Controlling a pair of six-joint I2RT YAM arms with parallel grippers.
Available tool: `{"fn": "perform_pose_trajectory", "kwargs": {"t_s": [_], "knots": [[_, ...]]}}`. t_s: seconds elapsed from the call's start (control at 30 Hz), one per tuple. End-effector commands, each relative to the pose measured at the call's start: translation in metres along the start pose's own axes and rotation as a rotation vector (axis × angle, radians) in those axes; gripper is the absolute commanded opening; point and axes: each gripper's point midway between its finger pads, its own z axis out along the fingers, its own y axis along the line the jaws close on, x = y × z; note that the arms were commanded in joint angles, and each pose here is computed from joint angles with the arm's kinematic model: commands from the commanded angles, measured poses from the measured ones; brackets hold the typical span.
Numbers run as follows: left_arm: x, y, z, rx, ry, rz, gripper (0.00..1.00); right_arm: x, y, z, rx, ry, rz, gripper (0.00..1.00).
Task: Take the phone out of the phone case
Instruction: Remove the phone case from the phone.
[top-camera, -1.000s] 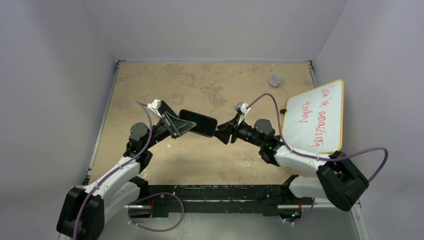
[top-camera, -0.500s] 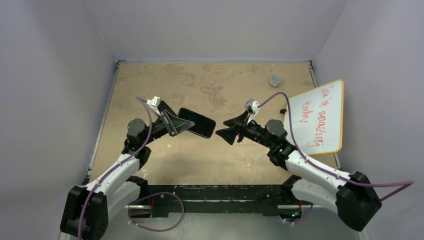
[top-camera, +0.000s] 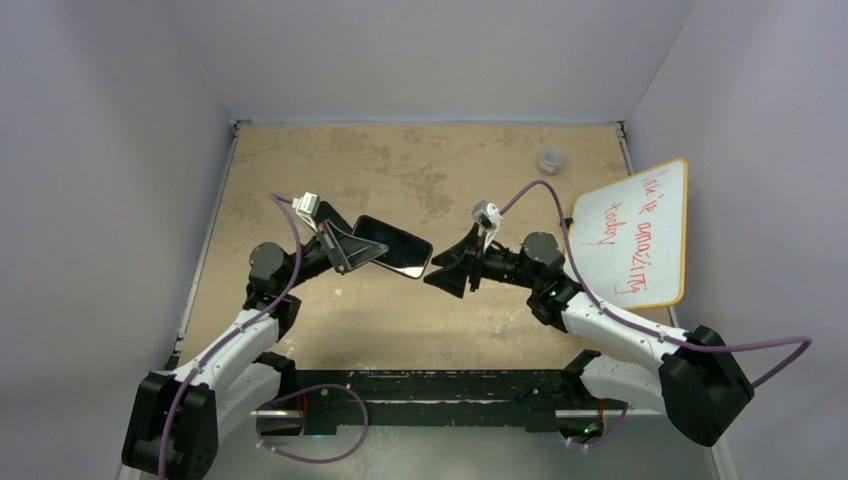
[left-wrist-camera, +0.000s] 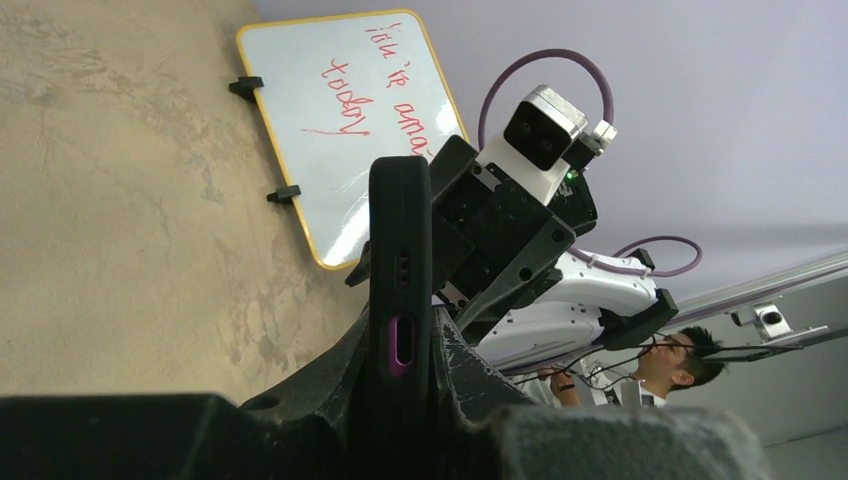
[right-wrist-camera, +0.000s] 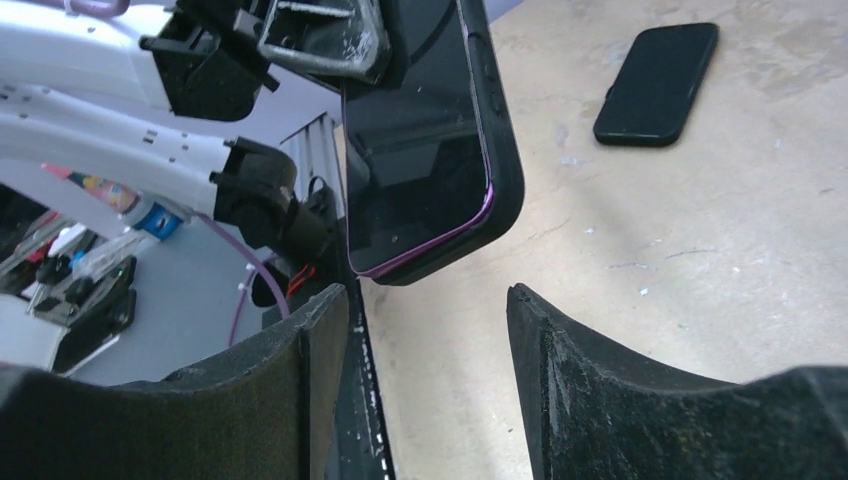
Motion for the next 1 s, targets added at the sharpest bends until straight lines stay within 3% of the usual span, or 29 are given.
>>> {"fn": "perform_pose_trajectory", "kwargs": {"t_s": [0.0, 0.2, 0.33, 0.63, 0.97], "knots": [[-0.008, -0.031, 0.0, 0.101, -0.014, 0.072, 0.0, -0.011, 0.016, 0.005, -0.113, -0.003, -0.101, 0.6], [-0.003, -0.04, -0.002, 0.133, 0.026, 0.107, 0.0, -0.01, 0.021, 0.011, -0.168, 0.019, -0.095, 0.56], [0.0, -0.039, -0.001, 0.103, 0.071, 0.163, 0.0, -0.013, 0.017, 0.008, -0.125, 0.102, -0.17, 0.55], [-0.004, -0.043, 0.0, 0.013, 0.224, 0.459, 0.0, 0.007, 0.027, -0.016, -0.197, 0.358, -0.319, 0.57], [0.004, -0.062, -0.01, 0.059, 0.378, 0.637, 0.0, -0.003, 0.018, -0.022, -0.169, 0.414, -0.49, 0.58]]}}
